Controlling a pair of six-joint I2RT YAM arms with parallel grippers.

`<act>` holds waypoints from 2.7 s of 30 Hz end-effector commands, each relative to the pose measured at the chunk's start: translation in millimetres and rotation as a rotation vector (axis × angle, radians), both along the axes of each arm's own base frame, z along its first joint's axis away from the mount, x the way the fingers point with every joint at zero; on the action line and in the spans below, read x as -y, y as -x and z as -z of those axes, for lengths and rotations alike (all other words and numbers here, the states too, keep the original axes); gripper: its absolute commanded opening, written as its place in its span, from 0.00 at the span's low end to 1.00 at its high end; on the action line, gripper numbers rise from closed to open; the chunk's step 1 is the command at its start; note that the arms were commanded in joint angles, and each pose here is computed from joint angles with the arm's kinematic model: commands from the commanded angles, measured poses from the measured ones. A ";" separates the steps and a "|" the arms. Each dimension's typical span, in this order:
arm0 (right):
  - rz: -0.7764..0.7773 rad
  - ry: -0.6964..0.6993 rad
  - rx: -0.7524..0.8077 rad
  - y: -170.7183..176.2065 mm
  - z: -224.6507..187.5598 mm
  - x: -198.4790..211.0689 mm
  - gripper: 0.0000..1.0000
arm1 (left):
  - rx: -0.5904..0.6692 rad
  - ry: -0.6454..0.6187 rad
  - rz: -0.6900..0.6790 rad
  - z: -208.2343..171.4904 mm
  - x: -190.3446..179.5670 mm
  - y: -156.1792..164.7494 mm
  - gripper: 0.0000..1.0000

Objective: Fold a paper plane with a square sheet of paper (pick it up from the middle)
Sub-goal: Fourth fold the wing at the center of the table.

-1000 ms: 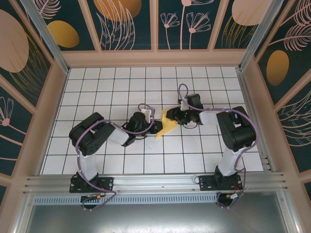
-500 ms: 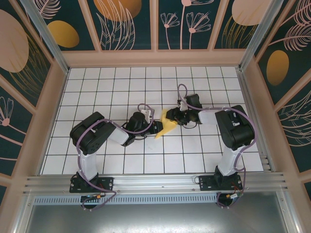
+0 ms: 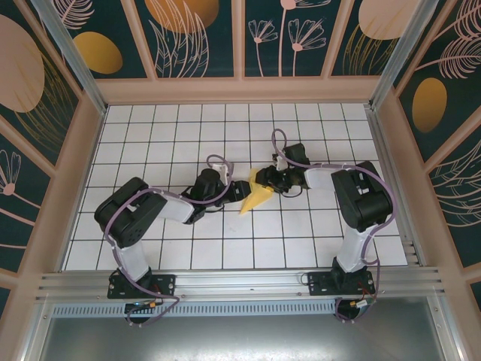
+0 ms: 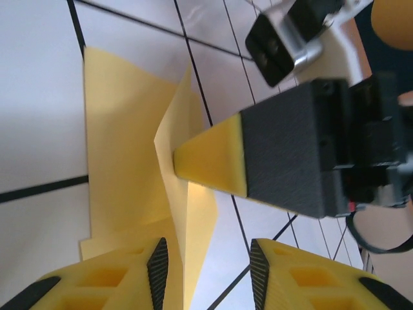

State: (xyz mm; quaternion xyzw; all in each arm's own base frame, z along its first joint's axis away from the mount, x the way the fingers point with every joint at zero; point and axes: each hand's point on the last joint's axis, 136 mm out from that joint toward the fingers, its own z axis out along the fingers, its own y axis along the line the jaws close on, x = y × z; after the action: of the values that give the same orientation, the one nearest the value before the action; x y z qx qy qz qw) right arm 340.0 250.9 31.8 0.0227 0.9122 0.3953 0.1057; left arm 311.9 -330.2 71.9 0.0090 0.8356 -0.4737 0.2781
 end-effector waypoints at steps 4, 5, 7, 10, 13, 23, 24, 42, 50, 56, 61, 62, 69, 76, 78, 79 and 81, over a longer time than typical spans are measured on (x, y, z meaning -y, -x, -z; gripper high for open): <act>0.013 0.150 -0.065 9.3 38.7 12.3 0.47 | 0.013 0.006 -0.014 -10.0 -5.5 -1.1 0.41; 0.017 0.161 -0.071 9.3 40.1 12.9 0.47 | 0.019 0.017 -0.004 -12.6 -3.7 0.4 0.40; 0.025 0.190 -0.086 10.1 44.9 14.9 0.48 | 0.032 0.039 0.023 -17.8 -0.2 2.9 0.38; 0.030 0.220 -0.101 11.3 50.5 16.0 0.48 | 0.037 0.054 0.064 -20.9 6.7 7.0 0.37; 0.034 0.246 -0.111 11.6 55.2 17.0 0.49 | 0.036 0.042 0.084 -19.1 10.5 8.9 0.36; 0.036 0.277 -0.128 13.9 60.5 18.0 0.53 | -0.023 -0.015 0.134 2.8 21.8 10.2 0.30; 0.035 0.278 -0.131 14.5 61.2 18.2 0.53 | -0.032 -0.024 0.129 6.3 21.4 9.5 0.30; 0.026 0.294 -0.143 20.9 66.4 21.9 0.51 | -0.093 -0.102 0.084 33.8 15.0 4.5 0.24; 0.039 0.349 -0.174 25.0 79.5 31.0 0.47 | -0.099 -0.116 0.069 36.7 12.4 3.4 0.21; 0.039 0.415 -0.201 29.3 90.5 38.2 0.44 | -0.080 -0.091 0.064 26.5 13.7 1.9 0.21; 0.046 0.482 -0.222 32.8 100.9 48.3 0.43 | -0.043 -0.065 0.047 6.0 12.9 -1.4 0.22; 0.047 0.494 -0.223 33.2 102.5 49.6 0.42 | -0.038 -0.062 0.042 2.4 12.2 -1.7 0.22; 0.053 0.521 -0.237 36.1 108.6 52.9 0.42 | -0.056 -0.079 0.044 3.9 10.5 1.1 0.22; 0.051 0.525 -0.243 36.8 110.7 51.8 0.43 | -0.109 -0.122 0.079 23.0 17.1 6.0 0.21; 0.052 0.528 -0.245 36.8 111.3 51.9 0.43 | -0.123 -0.137 0.085 28.5 17.4 6.9 0.21; 0.053 0.529 -0.248 37.1 112.1 52.3 0.43 | -0.128 -0.141 0.086 30.3 17.2 7.0 0.20; 0.054 0.533 -0.250 37.6 113.0 52.7 0.43 | -0.141 -0.157 0.083 36.2 15.5 8.0 0.19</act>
State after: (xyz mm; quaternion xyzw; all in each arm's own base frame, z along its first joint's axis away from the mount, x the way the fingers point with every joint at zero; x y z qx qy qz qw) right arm 347.0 254.4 12.5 0.0394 0.9522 0.2923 0.0791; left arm 306.5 -344.7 45.5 0.0255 0.8771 -0.4304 0.2115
